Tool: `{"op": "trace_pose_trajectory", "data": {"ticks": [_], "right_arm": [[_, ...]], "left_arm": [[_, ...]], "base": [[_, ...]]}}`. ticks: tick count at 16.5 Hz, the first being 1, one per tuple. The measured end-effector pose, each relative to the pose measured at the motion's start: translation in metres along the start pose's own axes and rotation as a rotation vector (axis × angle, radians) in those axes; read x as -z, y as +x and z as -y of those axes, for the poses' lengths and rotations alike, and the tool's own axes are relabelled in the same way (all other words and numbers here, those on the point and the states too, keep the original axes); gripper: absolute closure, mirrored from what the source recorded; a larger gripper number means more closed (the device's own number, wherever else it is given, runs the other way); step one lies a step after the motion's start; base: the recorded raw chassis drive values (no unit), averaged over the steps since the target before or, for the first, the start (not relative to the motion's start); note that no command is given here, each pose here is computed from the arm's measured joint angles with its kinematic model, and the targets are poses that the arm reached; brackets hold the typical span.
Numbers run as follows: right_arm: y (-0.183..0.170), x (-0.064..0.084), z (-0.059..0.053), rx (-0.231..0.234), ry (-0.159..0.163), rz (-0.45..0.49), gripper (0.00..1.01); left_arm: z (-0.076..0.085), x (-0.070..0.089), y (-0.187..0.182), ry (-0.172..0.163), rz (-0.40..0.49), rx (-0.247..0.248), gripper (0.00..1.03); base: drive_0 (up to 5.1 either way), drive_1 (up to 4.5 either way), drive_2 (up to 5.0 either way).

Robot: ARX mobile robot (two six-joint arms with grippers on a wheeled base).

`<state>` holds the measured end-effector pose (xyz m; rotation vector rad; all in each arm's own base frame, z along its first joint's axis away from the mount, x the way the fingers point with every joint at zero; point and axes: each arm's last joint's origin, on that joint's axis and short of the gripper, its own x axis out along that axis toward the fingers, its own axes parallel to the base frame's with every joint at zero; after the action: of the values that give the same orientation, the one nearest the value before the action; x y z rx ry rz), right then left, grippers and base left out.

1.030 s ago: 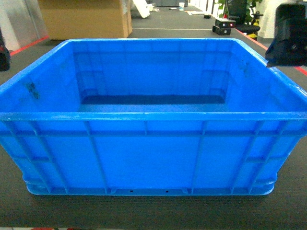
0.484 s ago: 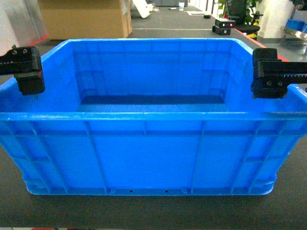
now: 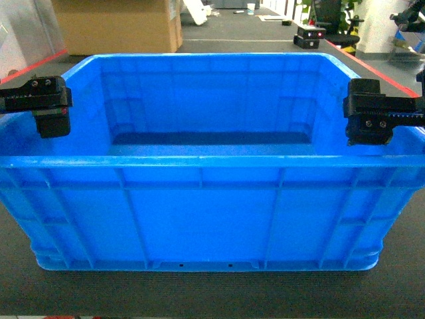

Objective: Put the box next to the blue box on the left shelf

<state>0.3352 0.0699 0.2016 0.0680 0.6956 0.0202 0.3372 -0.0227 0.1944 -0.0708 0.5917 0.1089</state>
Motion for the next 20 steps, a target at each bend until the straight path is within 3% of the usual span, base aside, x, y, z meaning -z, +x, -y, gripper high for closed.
{"op": "trace_pose_trajectory", "data": {"ticks": [1,5,7,13,17,20], "right_arm": [[0.002,0.001,0.0,0.002,-0.002,-0.009,0.34],[0.003,0.003,-0.002,-0.001,-0.007,-0.014,0.74],[0.003,0.002,-0.002,0.006,-0.003,-0.011,0.92],[-0.003,0.001,-0.006,0.018,-0.009,0.068,0.93],[-0.05,-0.013,0.0,0.028,-0.006,0.243,0.93],[-0.083,-0.007,0.002,0.027,0.0,0.336,0.93]], "left_arm": [[0.002,0.001,0.0,0.02,-0.013,0.002,0.33],[0.004,0.0,0.001,0.058,-0.029,-0.006,0.73],[0.004,-0.001,0.001,0.065,-0.028,-0.008,0.83],[0.007,0.001,-0.004,0.104,0.076,-0.039,0.85],[0.015,-0.011,-0.05,0.083,0.28,-0.033,0.85],[0.015,-0.004,-0.086,0.079,0.401,-0.042,0.85]], "base": [[0.0,0.0,0.0],[0.0,0.0,0.0],[0.0,0.0,0.0],[0.0,0.0,0.0],[0.0,0.0,0.0],[0.0,0.0,0.0]]}}
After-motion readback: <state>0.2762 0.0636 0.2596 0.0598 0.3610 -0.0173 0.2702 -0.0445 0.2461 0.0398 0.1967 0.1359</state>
